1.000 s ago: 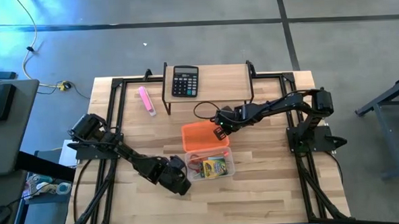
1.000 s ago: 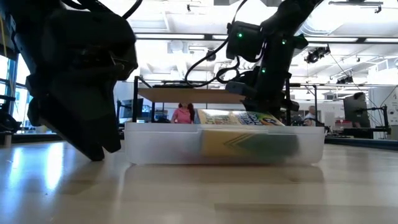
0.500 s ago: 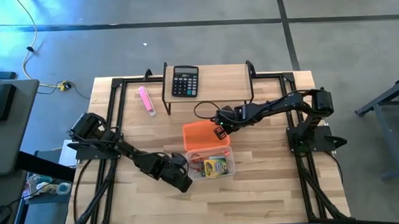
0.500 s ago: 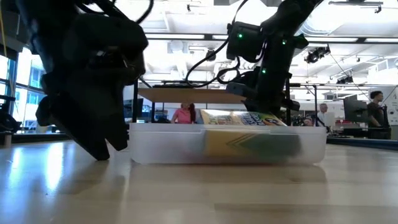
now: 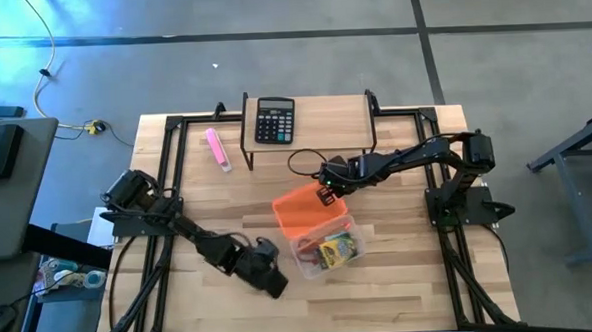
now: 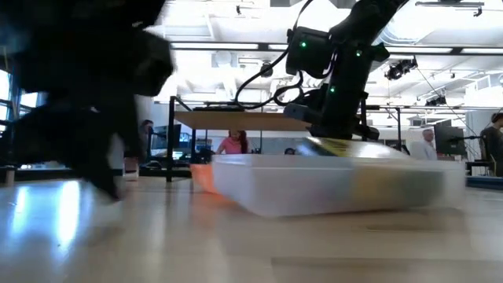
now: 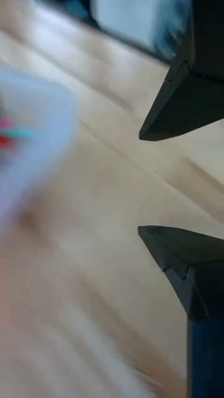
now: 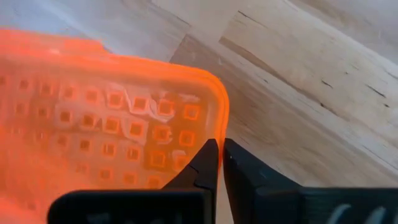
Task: Pack school essentials
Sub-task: Close the orange supply box
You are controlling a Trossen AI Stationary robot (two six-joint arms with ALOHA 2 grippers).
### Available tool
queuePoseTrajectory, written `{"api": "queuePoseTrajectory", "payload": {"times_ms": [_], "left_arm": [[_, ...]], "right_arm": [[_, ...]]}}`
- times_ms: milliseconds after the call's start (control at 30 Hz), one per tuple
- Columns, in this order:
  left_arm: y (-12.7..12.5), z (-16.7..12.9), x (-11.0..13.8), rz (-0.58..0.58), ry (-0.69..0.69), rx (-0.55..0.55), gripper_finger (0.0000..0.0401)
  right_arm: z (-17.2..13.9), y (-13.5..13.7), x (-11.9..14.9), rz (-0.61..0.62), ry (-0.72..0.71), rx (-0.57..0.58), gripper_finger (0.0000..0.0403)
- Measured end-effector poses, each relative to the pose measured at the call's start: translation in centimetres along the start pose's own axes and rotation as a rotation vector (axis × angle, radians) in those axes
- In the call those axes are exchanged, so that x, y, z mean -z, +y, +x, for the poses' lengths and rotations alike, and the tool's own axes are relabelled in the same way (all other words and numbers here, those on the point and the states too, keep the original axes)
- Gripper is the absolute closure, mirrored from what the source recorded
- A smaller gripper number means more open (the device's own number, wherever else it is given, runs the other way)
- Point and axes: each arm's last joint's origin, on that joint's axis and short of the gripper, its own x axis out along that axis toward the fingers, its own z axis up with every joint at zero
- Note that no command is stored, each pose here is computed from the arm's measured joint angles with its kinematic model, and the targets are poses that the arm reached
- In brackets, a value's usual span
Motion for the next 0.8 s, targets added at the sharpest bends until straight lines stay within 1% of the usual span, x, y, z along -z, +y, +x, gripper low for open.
{"api": "queuePoseTrajectory", "payload": {"times_ms": [100, 200, 333, 433, 500, 600, 667, 800], "left_arm": [[-0.8, 0.5, -1.1, -0.008, -0.051, 0.095, 0.0176], [-0.7, 1.3, -1.0, 0.024, -0.030, 0.109, 0.0176], [0.2, 1.8, -0.8, 0.031, -0.011, 0.030, 0.0176], [0.8, 1.6, -1.0, 0.037, -0.042, -0.054, 0.0176], [1.3, 1.1, -1.2, 0.047, -0.034, -0.109, 0.0176], [1.6, 0.8, -1.5, 0.099, -0.004, -0.145, 0.0176], [1.8, 0.5, -1.5, 0.140, 0.008, -0.168, 0.0176], [2.2, 0.2, -1.9, 0.189, 0.027, -0.199, 0.0176]], "right_arm": [[0.0, 0.0, 0.0, 0.024, -0.006, 0.003, 0.0392], [0.0, 0.0, -0.1, 0.035, -0.023, 0.006, 0.0392], [0.0, 0.0, -0.2, 0.057, -0.037, 0.010, 0.0392], [0.0, 0.1, -0.2, 0.079, -0.062, 0.018, 0.0393], [-0.1, 0.2, -0.1, 0.075, -0.086, 0.031, 0.0398], [-0.2, 0.4, 0.0, 0.075, -0.126, 0.050, 0.0401], [-0.2, 0.5, 0.0, 0.114, -0.133, 0.048, 0.0400], [-0.2, 0.5, -0.1, 0.142, -0.140, 0.044, 0.0402]]}}
